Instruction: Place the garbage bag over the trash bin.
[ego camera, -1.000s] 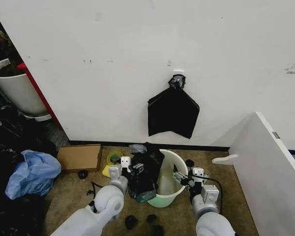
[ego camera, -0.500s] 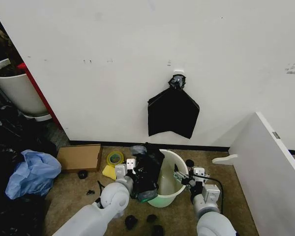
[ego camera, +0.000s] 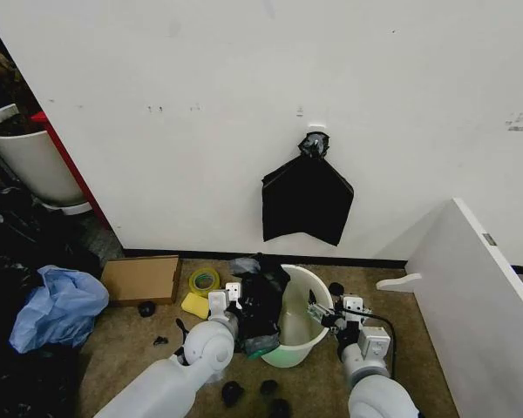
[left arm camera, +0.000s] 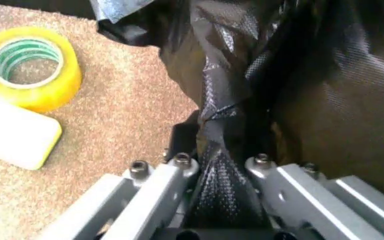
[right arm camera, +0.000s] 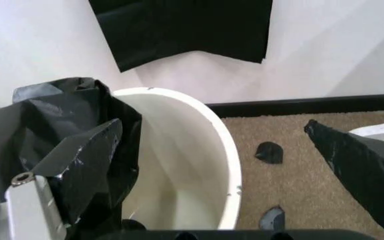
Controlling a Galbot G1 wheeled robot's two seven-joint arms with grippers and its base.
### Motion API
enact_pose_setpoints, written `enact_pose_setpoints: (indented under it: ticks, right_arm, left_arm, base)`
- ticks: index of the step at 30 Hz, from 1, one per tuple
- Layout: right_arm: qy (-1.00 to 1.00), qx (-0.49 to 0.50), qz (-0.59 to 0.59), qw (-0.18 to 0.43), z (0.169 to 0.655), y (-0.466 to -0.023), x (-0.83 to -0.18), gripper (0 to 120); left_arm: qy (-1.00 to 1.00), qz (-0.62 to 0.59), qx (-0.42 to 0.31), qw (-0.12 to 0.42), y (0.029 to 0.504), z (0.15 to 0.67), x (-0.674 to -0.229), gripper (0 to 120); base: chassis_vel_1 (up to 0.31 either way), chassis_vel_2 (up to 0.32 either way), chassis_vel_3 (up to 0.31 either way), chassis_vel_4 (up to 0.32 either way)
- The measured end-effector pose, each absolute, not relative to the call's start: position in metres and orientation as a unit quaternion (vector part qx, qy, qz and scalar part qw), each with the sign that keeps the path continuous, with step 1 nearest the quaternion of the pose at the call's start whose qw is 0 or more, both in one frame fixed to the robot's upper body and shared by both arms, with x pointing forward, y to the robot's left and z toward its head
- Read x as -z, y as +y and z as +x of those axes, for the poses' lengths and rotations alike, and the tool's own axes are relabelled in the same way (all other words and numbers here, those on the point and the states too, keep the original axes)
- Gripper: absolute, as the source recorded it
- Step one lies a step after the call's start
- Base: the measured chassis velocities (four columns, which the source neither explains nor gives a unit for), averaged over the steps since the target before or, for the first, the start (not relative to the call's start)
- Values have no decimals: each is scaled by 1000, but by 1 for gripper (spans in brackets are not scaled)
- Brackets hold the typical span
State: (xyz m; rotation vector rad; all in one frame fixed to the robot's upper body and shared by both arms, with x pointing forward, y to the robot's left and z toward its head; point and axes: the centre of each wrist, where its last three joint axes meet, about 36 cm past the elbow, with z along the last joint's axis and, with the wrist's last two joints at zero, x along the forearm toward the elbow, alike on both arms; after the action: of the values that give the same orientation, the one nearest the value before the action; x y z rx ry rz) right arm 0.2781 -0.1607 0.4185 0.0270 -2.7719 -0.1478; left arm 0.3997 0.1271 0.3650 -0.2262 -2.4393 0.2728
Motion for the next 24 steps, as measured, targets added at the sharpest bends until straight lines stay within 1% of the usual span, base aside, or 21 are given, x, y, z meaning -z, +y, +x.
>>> enact_pose_setpoints:
  ticks: [1,6,12,14,17,20,24]
  right_arm:
    - [-982,52,10,180,278,-161,-419,100]
    - [-984,52,12,171,277,-160,-425,100]
    - [-988,59,42,138,273,-160,-452,100]
    - [-988,61,79,117,269,-160,-469,100]
    - [-985,48,132,102,270,-159,-484,100]
    - [-981,35,162,100,278,-157,-492,100]
    - [-969,40,206,128,293,-150,-503,100]
  left_arm:
    - [-935,-85,-109,327,127,400,-366,3]
    - [-940,-82,-119,310,128,397,-371,3]
    - [-949,-85,-119,278,130,387,-379,3]
    - [-954,-88,-117,263,130,383,-384,3]
    - [-959,-93,-110,243,126,378,-392,3]
    - [-962,-92,-110,234,123,376,-398,3]
    - [-965,-96,-101,220,121,369,-402,3]
  base:
    - [0,0,0,0]
    - [0,0,0,0]
    - [0,0,0,0]
    - [0,0,0,0]
    - [0,0,0,0]
    - [0,0,0,0]
    - [0,0,0,0]
